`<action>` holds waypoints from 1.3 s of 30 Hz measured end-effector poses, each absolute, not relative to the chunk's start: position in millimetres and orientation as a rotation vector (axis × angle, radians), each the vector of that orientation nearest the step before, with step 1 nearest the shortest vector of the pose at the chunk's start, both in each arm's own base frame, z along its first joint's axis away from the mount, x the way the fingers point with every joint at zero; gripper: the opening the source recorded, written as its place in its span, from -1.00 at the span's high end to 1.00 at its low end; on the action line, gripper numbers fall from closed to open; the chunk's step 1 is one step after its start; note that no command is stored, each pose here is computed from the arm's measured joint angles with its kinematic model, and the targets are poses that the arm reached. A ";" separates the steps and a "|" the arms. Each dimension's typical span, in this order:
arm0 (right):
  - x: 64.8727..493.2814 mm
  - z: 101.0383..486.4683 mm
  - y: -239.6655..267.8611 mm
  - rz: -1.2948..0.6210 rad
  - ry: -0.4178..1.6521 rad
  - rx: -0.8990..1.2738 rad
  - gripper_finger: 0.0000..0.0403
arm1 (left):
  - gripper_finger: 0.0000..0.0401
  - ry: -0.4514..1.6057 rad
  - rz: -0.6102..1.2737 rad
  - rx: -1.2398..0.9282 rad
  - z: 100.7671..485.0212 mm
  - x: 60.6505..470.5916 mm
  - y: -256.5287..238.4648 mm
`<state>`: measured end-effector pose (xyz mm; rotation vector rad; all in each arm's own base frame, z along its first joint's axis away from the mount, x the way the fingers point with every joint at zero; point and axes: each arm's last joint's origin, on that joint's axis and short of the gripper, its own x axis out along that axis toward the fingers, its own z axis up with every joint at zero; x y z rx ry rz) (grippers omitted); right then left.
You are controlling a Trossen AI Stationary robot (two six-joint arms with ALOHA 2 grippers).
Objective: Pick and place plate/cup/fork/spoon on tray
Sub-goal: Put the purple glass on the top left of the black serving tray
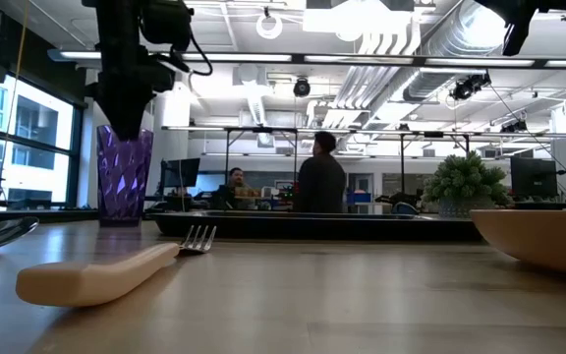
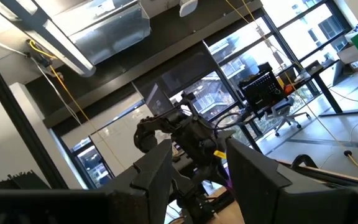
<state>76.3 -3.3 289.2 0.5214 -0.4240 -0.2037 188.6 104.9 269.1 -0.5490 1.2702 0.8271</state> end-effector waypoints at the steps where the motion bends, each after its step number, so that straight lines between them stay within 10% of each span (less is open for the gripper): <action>1: 76.3 289.2 -3.3 -0.203 -0.424 0.522 0.28 | 0.41 1.275 0.829 -0.547 268.1 189.3 105.3; 14: 76.4 289.0 -3.3 -0.204 -0.423 0.521 0.28 | 0.96 1.305 0.806 -0.499 266.1 190.6 106.2; 39: 76.1 288.8 -4.4 -0.245 -0.429 0.527 0.28 | 0.98 1.124 0.637 -0.290 338.6 208.6 98.2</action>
